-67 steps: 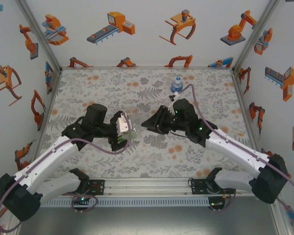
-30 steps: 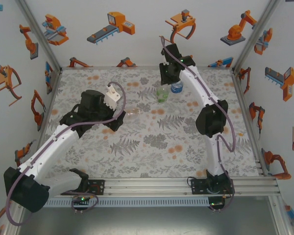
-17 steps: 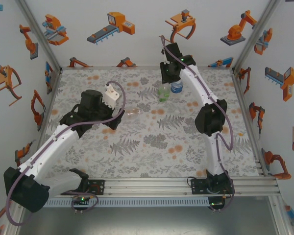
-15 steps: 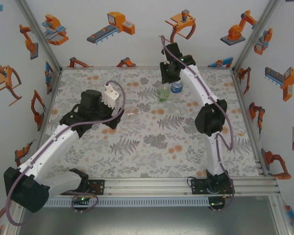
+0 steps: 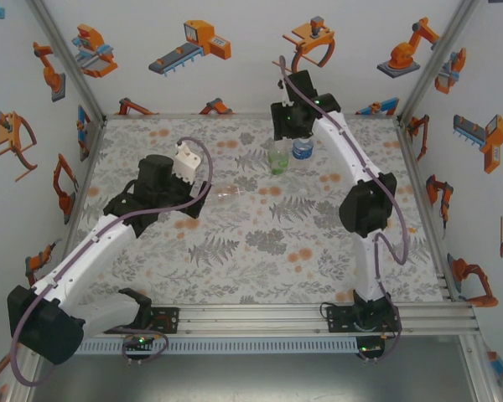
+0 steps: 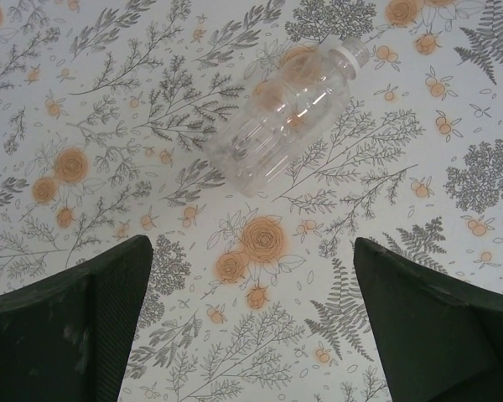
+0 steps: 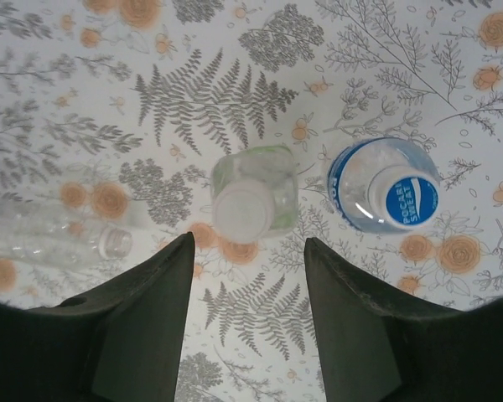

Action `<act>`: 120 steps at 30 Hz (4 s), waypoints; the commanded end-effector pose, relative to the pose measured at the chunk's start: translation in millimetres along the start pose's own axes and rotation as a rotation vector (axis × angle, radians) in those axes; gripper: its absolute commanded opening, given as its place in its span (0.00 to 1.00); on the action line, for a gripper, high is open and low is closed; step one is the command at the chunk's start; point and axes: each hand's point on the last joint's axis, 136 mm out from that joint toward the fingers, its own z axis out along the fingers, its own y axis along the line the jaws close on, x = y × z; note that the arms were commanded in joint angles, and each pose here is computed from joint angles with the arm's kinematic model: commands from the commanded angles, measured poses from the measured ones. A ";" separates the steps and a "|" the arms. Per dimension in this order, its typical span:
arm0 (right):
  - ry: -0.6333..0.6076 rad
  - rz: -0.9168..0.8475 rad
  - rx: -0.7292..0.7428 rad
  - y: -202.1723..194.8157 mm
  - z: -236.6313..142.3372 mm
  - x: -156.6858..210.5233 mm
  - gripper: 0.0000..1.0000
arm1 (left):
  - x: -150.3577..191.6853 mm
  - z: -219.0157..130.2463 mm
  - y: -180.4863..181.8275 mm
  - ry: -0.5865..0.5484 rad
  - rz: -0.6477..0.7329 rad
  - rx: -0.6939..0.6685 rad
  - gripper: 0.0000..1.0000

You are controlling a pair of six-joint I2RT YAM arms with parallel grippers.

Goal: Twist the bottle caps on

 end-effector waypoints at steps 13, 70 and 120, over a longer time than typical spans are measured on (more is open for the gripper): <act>-0.279 -0.021 -0.139 10.2 -107.4 53.4 0.65 | -0.6 62.7 -0.1 0.113 0.189 0.111 0.97; -0.190 0.001 -0.023 -28.9 -119.1 189.9 0.66 | 110.1 182.8 -47.4 0.485 0.386 0.731 0.64; 0.055 0.105 0.064 -68.4 27.2 182.8 0.71 | -39.1 -64.2 -18.6 -0.165 0.074 0.427 0.03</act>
